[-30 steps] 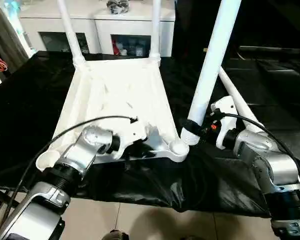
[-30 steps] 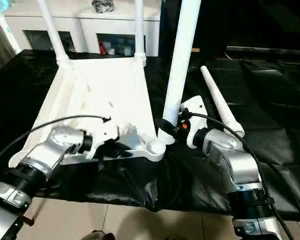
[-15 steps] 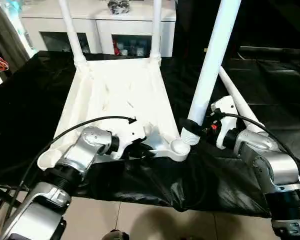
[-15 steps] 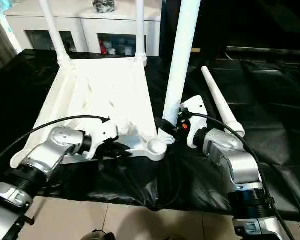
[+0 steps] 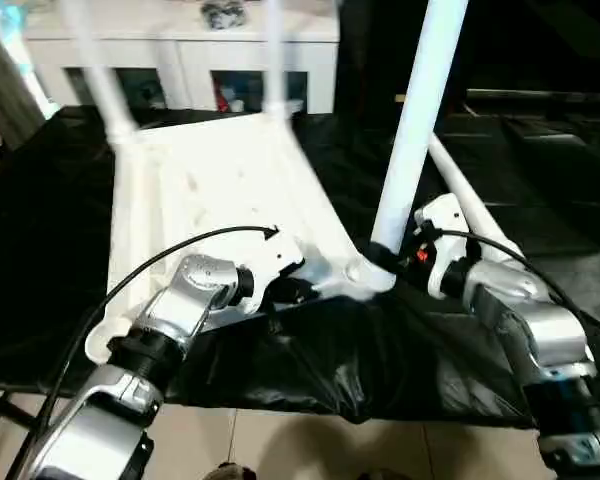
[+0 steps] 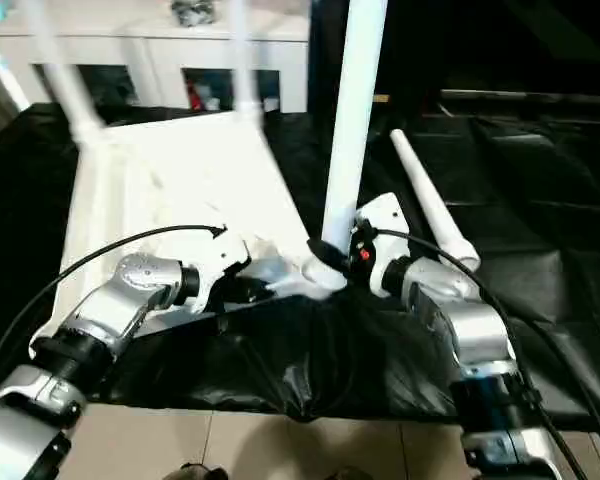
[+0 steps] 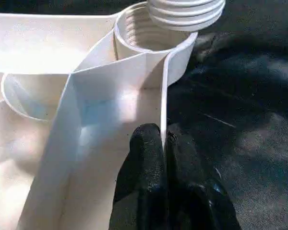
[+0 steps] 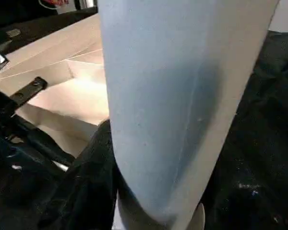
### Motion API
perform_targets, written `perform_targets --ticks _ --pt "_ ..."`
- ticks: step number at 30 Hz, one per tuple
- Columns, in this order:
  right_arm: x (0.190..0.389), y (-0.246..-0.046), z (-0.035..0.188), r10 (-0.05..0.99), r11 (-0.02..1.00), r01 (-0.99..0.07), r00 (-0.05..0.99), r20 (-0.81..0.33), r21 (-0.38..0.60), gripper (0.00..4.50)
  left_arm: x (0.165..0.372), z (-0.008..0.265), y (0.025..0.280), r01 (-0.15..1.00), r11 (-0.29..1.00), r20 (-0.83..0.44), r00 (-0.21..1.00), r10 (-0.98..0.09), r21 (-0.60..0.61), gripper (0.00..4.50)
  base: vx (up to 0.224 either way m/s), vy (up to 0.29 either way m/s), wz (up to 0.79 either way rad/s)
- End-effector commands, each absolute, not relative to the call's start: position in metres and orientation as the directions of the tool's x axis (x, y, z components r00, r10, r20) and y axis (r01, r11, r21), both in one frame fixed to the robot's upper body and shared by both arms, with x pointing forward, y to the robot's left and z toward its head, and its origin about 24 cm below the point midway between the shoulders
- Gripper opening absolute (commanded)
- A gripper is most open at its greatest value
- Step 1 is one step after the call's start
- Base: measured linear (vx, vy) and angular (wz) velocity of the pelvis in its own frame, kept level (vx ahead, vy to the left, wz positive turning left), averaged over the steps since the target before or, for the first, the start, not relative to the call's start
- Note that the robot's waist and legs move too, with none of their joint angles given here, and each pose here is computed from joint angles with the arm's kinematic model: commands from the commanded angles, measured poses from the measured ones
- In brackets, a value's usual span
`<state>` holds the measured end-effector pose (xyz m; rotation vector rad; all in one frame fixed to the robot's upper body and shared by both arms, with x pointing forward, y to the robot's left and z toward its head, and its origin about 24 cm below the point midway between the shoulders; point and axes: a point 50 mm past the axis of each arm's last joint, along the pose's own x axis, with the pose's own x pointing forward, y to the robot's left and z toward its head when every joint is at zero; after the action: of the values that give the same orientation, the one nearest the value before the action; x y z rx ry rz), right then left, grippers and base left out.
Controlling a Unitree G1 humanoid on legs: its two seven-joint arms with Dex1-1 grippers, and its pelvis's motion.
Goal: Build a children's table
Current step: Insert table leg to table base
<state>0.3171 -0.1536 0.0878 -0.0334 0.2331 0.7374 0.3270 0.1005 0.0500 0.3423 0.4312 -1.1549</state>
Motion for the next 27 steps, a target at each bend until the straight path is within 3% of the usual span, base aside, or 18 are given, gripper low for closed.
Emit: perform_targets --ticks 1,15,27 --pt "0.321 -0.153 0.082 0.645 0.754 -0.656 0.724 -0.243 0.045 1.89 0.325 0.053 0.097 0.924 0.380 -0.447 0.361 -0.818 0.051 0.00 0.000 0.000 0.00" --pt "0.329 -0.143 0.071 0.696 0.712 -0.687 0.665 -0.271 0.144 1.89 0.323 0.052 0.086 0.930 0.360 -0.451 0.351 -0.821 0.067 0.00 0.000 0.000 0.00" --pt "0.331 -0.151 0.057 0.676 0.736 -0.643 0.682 -0.279 0.213 1.89 0.317 0.058 0.080 0.950 0.304 -0.415 0.305 -0.857 0.072 0.00 0.000 0.000 0.00"
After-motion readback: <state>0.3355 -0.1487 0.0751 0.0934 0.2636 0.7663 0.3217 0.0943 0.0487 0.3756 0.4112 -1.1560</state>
